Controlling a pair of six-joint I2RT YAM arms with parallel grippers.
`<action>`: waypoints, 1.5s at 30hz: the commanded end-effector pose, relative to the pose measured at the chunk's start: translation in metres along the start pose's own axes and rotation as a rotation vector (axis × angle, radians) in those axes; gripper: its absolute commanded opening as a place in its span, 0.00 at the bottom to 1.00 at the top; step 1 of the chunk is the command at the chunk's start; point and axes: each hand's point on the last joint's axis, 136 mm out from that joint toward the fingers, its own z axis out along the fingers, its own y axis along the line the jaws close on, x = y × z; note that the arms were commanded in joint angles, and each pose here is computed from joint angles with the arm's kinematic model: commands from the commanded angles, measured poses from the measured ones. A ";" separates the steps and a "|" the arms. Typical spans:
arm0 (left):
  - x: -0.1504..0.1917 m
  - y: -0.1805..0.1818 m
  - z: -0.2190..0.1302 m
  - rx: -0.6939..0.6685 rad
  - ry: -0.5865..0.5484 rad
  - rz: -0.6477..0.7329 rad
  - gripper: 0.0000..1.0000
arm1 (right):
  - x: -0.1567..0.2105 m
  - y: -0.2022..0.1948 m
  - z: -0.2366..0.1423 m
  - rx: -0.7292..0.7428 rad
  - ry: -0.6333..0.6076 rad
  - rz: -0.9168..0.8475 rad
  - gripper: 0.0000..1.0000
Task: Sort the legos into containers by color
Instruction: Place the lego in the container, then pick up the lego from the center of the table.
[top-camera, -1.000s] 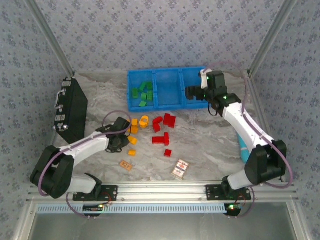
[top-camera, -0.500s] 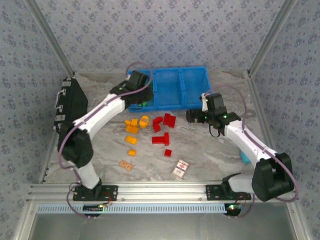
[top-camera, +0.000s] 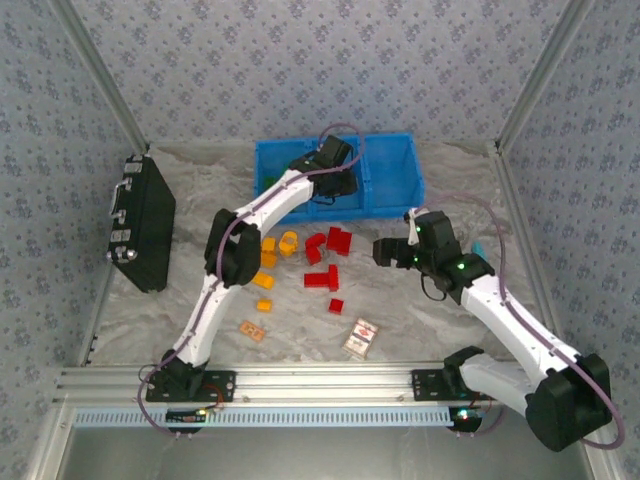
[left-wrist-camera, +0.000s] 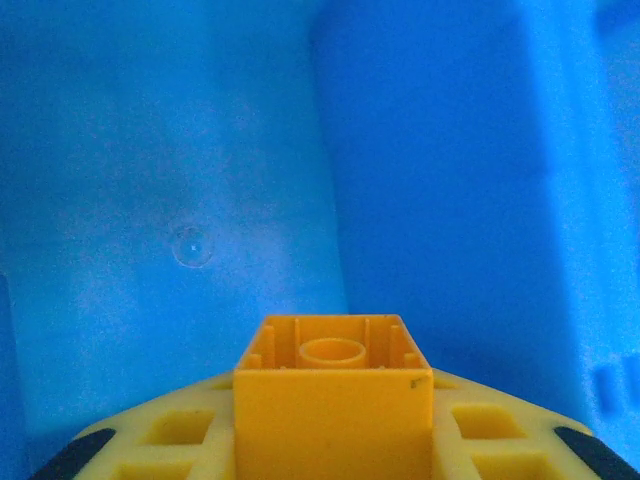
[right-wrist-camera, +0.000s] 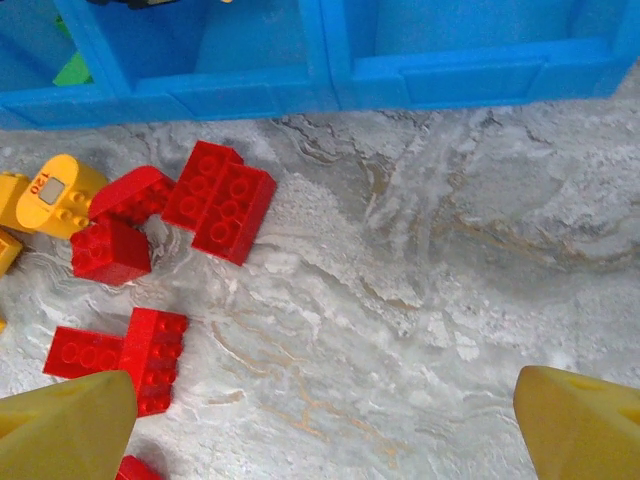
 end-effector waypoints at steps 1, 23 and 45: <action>-0.018 -0.016 -0.026 0.035 -0.029 0.037 0.34 | 0.010 -0.009 -0.004 0.044 0.022 0.015 0.99; 0.040 0.039 -0.187 -0.192 -0.100 0.601 0.70 | 0.001 0.001 -0.002 0.003 0.004 -0.074 1.00; 0.113 0.132 -0.096 -0.141 0.101 0.310 0.64 | -0.019 -0.017 0.000 0.122 0.041 -0.013 1.00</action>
